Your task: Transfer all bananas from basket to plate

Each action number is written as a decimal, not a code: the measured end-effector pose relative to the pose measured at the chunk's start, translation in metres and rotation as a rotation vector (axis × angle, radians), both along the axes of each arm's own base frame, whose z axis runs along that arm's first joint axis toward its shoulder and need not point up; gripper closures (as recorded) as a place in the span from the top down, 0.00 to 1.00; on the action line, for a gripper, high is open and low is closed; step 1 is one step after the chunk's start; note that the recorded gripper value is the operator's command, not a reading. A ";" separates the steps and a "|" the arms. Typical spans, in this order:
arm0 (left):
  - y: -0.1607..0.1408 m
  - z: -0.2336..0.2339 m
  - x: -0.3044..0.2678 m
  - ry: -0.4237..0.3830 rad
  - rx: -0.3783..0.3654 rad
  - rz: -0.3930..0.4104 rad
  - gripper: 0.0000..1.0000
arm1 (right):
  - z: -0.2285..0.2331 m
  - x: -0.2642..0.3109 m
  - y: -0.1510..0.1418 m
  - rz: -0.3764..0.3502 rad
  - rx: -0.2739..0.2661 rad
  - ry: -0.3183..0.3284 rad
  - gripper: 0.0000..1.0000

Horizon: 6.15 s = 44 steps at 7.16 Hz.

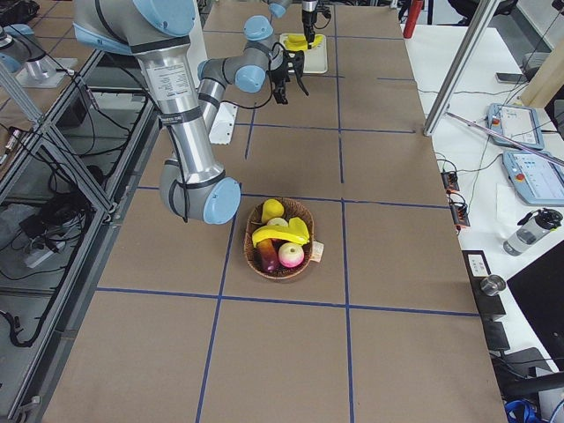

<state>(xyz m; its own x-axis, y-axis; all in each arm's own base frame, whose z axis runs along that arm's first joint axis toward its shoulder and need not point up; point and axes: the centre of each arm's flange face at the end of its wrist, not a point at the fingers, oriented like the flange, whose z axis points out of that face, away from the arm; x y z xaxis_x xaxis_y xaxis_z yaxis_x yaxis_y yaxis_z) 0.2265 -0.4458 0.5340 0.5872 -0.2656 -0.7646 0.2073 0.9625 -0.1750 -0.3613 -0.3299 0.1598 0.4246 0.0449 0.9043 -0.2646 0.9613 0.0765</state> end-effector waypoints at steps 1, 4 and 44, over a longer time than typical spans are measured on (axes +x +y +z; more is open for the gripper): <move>-0.001 0.015 -0.001 -0.013 0.006 0.001 0.60 | 0.001 -0.001 -0.001 0.001 -0.001 0.003 1.00; -0.007 0.040 0.003 -0.013 0.024 0.002 1.00 | 0.002 0.001 -0.003 0.006 -0.005 0.007 1.00; -0.012 -0.212 0.108 0.184 0.035 -0.003 1.00 | 0.329 0.227 -0.040 -0.209 -0.099 0.593 0.01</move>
